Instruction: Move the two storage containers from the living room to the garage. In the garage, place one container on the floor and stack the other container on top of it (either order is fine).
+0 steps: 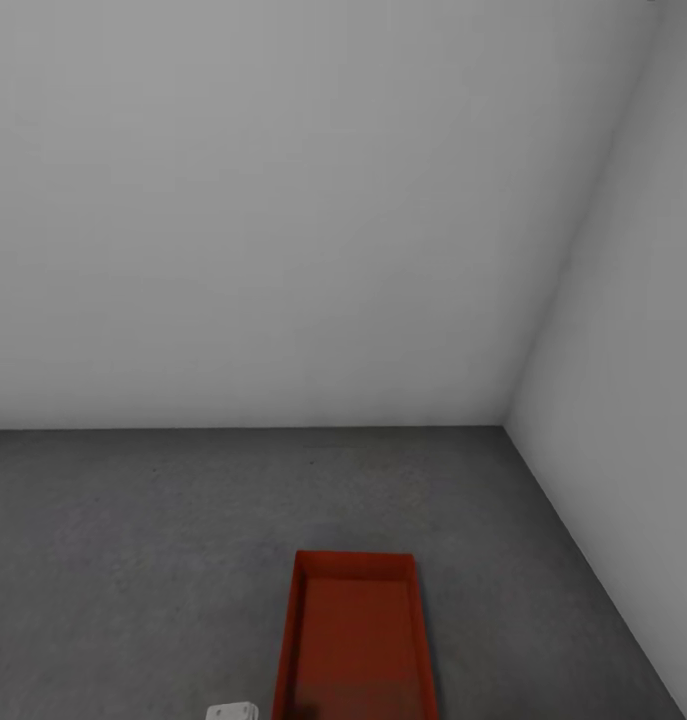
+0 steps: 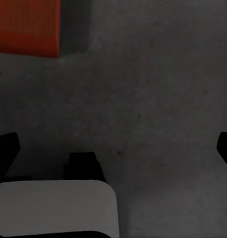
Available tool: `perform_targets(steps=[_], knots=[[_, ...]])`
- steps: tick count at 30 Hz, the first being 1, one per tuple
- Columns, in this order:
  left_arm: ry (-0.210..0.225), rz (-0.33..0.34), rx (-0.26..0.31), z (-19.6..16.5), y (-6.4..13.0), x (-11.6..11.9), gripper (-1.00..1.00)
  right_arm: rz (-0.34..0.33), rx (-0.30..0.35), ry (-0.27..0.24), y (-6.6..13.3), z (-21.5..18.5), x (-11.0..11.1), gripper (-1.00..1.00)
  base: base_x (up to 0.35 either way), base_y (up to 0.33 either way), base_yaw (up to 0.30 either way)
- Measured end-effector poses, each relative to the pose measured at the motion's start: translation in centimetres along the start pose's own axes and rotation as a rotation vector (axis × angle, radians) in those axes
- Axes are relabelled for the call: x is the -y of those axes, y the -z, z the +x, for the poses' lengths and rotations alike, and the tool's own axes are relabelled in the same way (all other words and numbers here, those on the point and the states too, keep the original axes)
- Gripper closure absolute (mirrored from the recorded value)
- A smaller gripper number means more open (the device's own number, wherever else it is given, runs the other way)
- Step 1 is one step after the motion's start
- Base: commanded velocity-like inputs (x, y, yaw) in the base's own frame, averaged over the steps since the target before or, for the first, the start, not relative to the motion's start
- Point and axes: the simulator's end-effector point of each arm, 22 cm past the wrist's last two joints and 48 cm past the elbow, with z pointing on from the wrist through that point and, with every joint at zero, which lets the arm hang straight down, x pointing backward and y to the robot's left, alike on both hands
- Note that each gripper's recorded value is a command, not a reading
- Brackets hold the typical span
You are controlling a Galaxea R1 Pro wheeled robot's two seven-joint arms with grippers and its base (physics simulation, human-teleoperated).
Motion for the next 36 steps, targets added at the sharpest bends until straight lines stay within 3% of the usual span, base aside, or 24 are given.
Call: perform_targets(steps=[36], knots=[[0.0, -0.007, 0.0, -0.06, -0.03, -0.54, -1.0, 0.001, -0.011, 0.004, -0.02, 0.24, 0.13, -1.0, 0.0, 0.0, 0.0]])
